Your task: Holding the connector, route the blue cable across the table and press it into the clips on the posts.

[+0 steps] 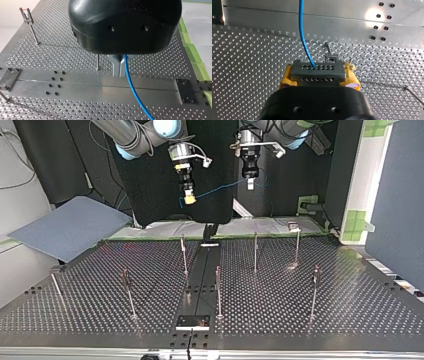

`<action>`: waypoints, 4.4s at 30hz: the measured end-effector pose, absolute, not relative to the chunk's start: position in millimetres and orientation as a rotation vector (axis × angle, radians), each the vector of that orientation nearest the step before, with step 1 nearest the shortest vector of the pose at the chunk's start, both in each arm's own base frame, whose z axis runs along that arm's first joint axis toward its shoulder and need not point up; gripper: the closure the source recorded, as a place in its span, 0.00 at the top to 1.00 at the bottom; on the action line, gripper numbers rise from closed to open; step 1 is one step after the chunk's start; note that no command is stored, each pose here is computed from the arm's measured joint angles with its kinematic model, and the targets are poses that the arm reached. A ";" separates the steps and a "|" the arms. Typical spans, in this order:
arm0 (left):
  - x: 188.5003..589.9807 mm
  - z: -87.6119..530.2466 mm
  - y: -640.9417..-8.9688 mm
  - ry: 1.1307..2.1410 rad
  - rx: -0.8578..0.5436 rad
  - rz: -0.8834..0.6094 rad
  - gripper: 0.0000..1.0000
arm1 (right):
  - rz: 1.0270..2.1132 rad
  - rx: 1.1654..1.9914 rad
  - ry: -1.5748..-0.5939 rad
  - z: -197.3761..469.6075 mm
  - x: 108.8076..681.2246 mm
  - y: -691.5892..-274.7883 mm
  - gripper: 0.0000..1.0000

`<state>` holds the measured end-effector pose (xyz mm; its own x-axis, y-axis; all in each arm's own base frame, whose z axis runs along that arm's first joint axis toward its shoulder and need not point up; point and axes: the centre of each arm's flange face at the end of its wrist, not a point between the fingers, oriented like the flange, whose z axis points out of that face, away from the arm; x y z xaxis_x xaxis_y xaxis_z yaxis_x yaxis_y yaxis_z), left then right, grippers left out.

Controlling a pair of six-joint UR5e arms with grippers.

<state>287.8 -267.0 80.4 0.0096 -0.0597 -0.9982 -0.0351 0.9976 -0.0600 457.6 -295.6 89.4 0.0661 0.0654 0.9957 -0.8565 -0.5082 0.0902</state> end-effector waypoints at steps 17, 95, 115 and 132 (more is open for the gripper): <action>288.0 78.9 -265.8 1.566 -0.075 -0.015 0.00 | 1.544 1.590 -0.811 89.4 457.6 -295.6 0.00; 322.5 167.8 -280.7 1.474 -0.248 0.072 0.00 | 1.681 1.712 -0.780 169.0 499.1 -309.4 0.00; 322.8 243.6 -249.9 1.416 -0.440 0.205 0.00 | 1.904 1.587 -0.712 324.5 522.5 -318.4 0.00; 324.4 315.4 -218.1 1.339 -0.585 0.246 0.00 | 1.908 1.687 -0.703 348.9 544.2 -309.5 0.00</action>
<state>324.4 -218.1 315.4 0.2310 -0.1594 -0.9598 -0.4902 0.8331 -0.2563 544.2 -309.5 348.9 -0.1120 0.0265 0.9934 -0.6651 -0.7447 -0.0551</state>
